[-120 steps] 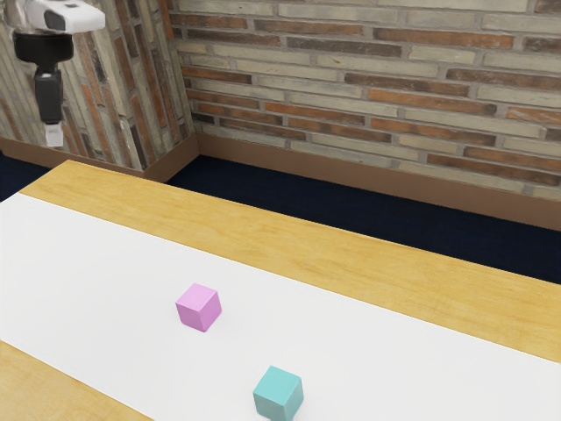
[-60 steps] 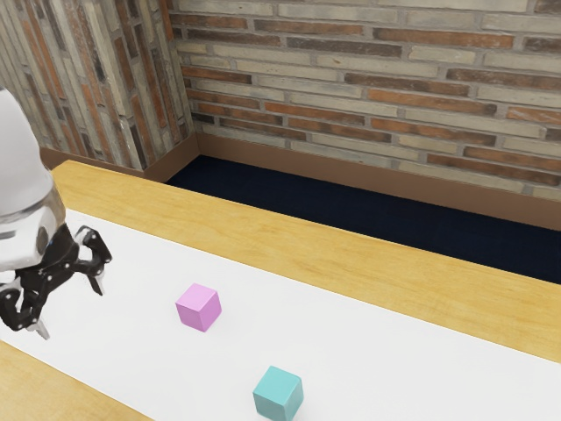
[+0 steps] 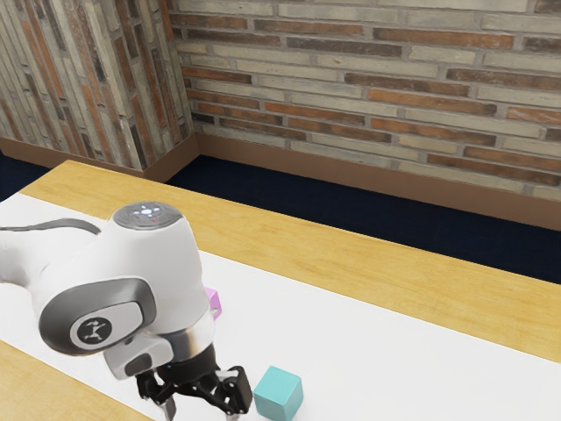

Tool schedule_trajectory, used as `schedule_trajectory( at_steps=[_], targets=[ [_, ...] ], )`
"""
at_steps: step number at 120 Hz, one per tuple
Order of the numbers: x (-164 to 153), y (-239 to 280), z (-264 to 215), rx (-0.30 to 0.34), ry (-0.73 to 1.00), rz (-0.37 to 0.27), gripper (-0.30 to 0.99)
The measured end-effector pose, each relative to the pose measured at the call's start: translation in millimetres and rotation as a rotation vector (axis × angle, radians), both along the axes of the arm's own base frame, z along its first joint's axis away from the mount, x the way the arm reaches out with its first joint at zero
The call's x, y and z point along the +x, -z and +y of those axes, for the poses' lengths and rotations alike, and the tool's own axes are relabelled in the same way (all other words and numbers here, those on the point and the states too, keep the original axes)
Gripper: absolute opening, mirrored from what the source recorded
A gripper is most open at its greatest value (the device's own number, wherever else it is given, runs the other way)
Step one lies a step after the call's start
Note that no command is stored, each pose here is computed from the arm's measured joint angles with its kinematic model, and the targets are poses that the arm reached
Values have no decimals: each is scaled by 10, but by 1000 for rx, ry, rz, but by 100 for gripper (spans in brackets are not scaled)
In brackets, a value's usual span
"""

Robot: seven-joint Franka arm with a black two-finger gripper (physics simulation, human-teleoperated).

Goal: Pick up the blue block with one arm, and put the blue block on the pink block with one arm

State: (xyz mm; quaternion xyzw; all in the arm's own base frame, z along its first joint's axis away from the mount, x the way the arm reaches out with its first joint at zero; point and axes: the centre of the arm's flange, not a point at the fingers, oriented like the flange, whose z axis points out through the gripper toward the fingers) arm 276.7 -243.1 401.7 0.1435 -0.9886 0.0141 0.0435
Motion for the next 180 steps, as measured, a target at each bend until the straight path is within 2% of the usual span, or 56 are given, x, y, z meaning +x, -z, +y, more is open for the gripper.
schedule_trajectory(
  at_steps=[6,19,27,46,57,66,76,84,126,139,150,170,180],
  targets=[
    [123,41,-33,-34,63,-8,69],
    [392,-43,-23,-89,184,-69,69],
    [586,-61,-21,-108,250,-91,69],
    [949,55,188,-98,374,-129,69],
    [1078,431,207,-73,453,-102,69],
    [1133,535,176,-82,445,-112,69],
    [1184,603,160,-164,343,-102,69],
    [1214,671,156,-201,289,-97,69],
    [1400,773,165,-17,421,-139,69],
    [1406,774,148,16,406,-140,69],
    [1470,756,107,6,353,-142,69],
    [1409,724,-39,-110,230,-124,69],
    [1281,800,-124,-120,236,-98,69]
  ],
)
